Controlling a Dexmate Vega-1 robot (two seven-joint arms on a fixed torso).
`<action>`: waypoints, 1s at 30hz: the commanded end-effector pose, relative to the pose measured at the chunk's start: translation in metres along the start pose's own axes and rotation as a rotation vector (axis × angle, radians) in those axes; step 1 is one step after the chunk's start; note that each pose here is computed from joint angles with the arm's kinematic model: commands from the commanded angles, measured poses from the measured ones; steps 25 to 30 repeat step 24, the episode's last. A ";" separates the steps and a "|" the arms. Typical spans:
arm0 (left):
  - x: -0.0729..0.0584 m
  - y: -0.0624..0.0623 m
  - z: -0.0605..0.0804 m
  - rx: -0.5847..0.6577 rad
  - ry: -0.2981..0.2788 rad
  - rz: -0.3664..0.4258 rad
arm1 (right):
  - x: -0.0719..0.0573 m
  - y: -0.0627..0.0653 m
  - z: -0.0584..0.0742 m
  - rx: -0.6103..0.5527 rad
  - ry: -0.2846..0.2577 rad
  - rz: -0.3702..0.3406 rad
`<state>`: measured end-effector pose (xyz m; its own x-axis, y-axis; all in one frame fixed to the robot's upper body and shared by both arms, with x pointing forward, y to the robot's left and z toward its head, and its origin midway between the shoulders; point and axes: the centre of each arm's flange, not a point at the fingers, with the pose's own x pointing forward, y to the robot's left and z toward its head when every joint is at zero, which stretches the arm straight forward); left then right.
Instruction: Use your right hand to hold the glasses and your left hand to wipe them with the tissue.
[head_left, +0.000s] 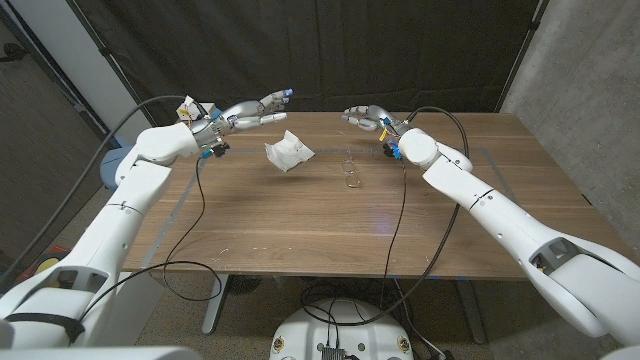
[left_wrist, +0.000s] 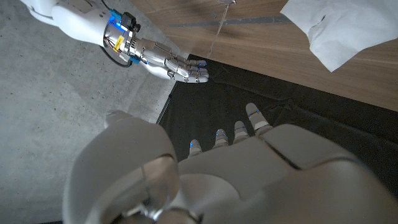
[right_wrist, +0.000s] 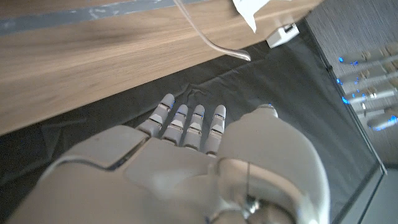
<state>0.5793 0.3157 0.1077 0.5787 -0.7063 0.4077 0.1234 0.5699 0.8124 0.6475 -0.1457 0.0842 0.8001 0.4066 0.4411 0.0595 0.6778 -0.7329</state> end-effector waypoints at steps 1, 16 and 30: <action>-0.010 0.009 -0.023 -0.134 -0.026 0.086 | 0.003 -0.011 -0.025 0.413 -0.114 -0.027; -0.022 0.002 -0.060 -0.339 -0.001 0.144 | 0.000 -0.013 -0.051 0.660 -0.190 -0.136; -0.027 -0.005 -0.078 -0.397 0.044 0.164 | 0.006 -0.013 -0.057 0.690 -0.203 -0.174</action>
